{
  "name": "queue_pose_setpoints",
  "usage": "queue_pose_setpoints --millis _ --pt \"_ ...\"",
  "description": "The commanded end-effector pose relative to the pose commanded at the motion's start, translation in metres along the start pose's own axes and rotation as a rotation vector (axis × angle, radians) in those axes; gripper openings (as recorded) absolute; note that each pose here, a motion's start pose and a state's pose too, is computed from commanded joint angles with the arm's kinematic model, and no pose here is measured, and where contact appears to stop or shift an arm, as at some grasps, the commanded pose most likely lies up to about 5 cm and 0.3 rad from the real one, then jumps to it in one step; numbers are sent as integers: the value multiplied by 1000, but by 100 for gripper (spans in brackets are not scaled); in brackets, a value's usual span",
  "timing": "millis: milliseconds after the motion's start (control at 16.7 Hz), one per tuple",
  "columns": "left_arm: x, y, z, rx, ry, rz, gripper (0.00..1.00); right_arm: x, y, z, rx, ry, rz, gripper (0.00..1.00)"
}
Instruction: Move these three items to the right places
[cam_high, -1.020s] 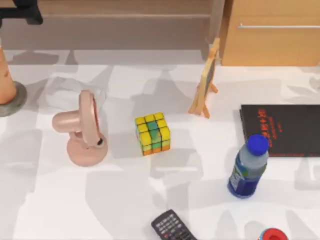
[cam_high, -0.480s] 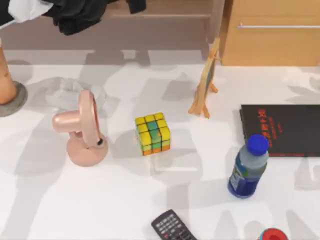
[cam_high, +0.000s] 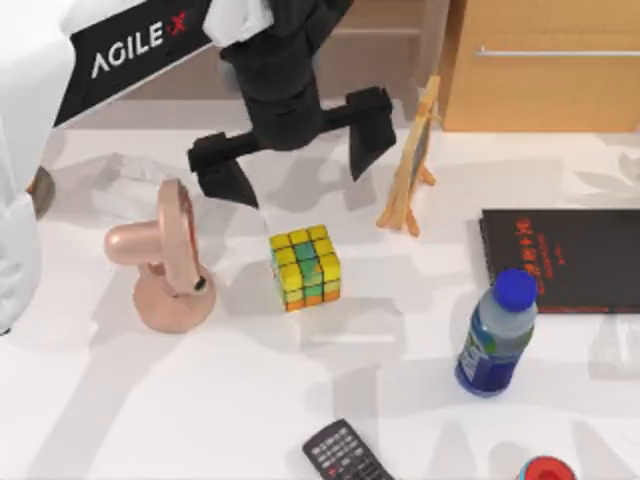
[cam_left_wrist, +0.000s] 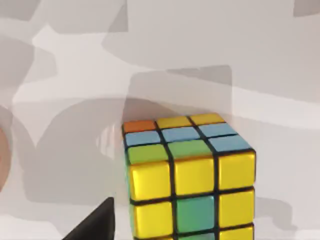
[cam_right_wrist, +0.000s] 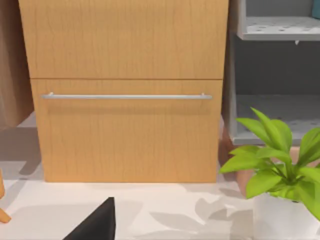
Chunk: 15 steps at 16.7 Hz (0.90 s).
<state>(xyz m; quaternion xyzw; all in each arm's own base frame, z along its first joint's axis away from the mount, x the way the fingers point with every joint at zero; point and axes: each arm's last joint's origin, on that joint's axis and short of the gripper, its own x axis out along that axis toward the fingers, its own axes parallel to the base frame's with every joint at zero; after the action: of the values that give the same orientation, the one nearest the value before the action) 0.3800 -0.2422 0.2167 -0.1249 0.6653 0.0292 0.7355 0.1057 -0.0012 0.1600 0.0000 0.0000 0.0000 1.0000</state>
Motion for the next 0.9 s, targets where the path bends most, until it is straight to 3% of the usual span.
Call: queue_pose_setpoints --millis 180,300,660,900 --pt "10 -9 -15 -43 66 116 100 0 0 0 0 0 0 100" --pt "13 -10 -19 -56 80 148 100 0 0 0 0 0 0 100" --pt "13 -10 -18 -59 80 146 100 0 0 0 0 0 0 100" --pt "49 -18 -28 -53 86 156 100 0 0 0 0 0 0 100"
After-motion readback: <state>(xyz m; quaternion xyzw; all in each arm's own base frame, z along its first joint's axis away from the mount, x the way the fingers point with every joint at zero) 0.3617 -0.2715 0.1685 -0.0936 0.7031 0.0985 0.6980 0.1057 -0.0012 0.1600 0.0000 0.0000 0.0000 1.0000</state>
